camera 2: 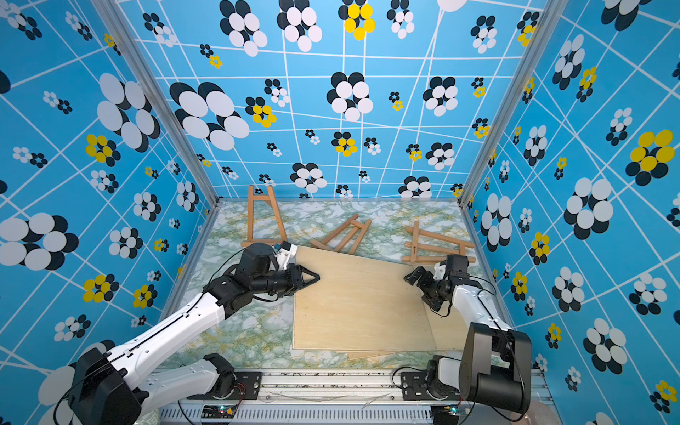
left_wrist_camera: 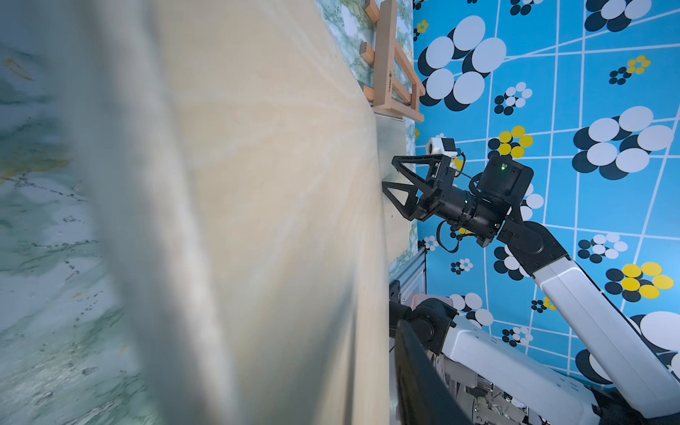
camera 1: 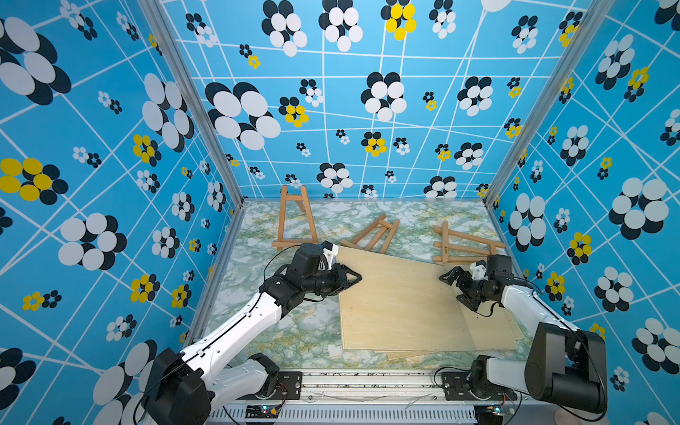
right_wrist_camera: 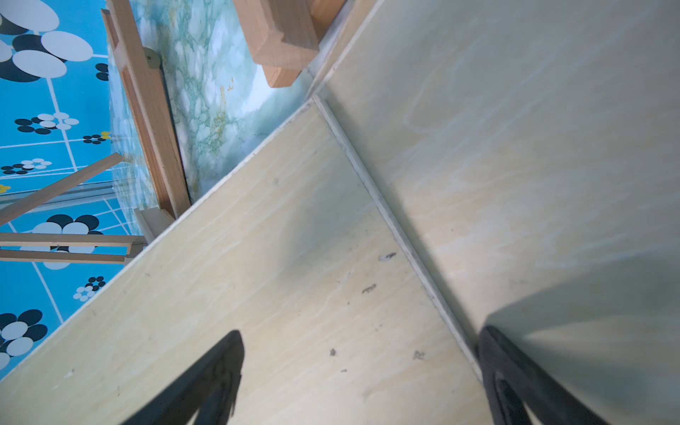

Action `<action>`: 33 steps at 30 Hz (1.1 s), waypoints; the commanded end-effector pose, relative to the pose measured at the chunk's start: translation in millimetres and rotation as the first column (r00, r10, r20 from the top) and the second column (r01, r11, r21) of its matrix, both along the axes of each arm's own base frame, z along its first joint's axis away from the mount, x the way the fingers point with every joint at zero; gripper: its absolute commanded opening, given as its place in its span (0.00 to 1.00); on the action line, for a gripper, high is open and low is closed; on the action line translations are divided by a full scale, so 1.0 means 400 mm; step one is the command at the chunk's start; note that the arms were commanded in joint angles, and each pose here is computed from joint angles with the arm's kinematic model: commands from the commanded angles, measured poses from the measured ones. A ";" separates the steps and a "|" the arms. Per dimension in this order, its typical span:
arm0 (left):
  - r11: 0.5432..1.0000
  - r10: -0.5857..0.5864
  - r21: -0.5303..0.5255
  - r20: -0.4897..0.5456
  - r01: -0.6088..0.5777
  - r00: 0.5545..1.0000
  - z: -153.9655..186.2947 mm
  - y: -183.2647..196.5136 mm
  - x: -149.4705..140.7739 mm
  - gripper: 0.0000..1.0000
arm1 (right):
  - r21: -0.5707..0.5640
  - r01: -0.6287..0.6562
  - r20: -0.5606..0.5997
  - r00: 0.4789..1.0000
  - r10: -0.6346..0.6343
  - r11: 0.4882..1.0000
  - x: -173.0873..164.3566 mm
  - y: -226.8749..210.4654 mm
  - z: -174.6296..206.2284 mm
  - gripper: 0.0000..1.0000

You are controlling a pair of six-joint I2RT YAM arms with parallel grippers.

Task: Assemble the easel
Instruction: Pick up the drawing board.

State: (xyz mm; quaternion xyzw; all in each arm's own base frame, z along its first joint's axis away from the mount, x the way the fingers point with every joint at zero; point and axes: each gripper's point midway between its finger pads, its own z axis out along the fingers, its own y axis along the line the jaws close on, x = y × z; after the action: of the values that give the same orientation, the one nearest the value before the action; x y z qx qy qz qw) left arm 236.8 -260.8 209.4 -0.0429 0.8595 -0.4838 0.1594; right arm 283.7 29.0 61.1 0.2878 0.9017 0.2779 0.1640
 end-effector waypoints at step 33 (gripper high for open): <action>0.991 -0.009 -0.132 0.050 0.015 0.999 0.126 0.078 0.000 0.65 | 0.258 -0.092 -0.111 0.986 0.124 0.962 -0.078 0.146 -0.016 0.99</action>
State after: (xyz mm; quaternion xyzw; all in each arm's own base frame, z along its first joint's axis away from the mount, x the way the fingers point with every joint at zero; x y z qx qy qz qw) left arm 239.1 -225.3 230.7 -0.0741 0.8467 -0.5048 0.1508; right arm 273.2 67.4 62.4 0.2690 0.8905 0.3489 0.1138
